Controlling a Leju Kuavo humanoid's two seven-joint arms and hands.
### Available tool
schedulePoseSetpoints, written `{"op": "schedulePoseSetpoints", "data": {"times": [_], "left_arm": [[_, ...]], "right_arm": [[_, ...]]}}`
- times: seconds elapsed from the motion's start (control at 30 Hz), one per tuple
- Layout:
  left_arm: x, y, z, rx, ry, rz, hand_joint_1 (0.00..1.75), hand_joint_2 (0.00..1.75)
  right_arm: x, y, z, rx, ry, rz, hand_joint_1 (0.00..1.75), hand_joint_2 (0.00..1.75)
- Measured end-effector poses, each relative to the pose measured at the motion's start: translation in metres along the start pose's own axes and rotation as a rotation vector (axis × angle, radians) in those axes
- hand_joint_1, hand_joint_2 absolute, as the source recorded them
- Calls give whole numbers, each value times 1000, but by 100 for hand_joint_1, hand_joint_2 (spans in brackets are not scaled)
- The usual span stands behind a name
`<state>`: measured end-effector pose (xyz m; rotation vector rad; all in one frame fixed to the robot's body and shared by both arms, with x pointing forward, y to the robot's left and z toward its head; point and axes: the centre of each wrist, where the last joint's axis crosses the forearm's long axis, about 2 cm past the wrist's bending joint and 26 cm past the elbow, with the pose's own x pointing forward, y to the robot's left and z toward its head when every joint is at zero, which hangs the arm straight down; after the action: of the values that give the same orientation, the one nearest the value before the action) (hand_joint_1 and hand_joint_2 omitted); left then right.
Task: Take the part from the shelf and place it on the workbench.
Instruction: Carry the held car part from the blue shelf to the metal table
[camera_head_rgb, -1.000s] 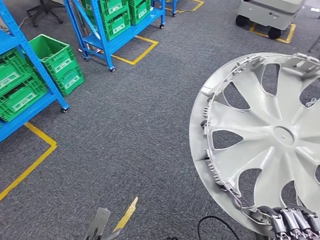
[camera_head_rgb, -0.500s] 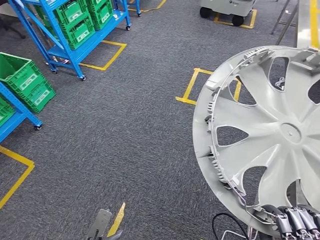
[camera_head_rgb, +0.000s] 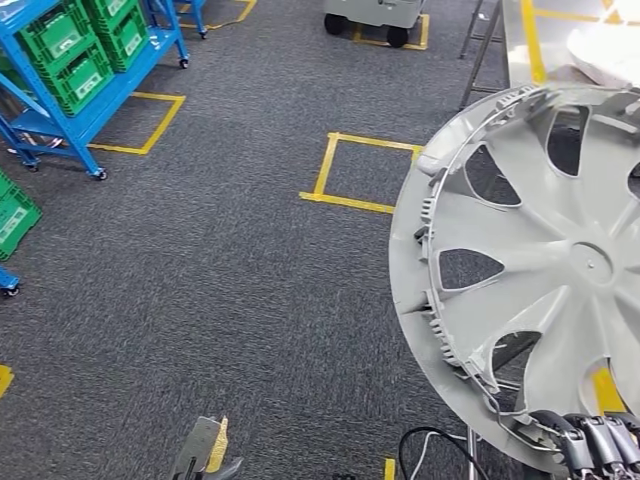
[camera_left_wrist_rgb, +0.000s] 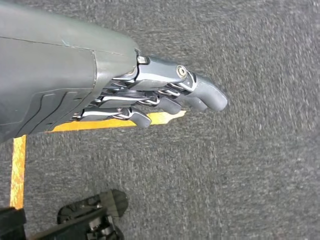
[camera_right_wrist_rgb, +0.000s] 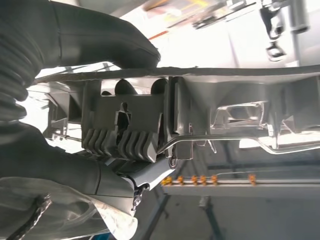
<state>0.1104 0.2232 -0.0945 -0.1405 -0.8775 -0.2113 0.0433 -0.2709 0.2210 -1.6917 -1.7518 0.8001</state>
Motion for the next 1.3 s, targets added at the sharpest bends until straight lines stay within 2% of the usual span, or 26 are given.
{"op": "schedulePoseSetpoints", "data": {"times": [1.3], "left_arm": [[3, -1, -2, -12, -31, -9, 0, 175]], "right_arm": [[1, -3, -3, -17, 13, -4, 175, 175]]}}
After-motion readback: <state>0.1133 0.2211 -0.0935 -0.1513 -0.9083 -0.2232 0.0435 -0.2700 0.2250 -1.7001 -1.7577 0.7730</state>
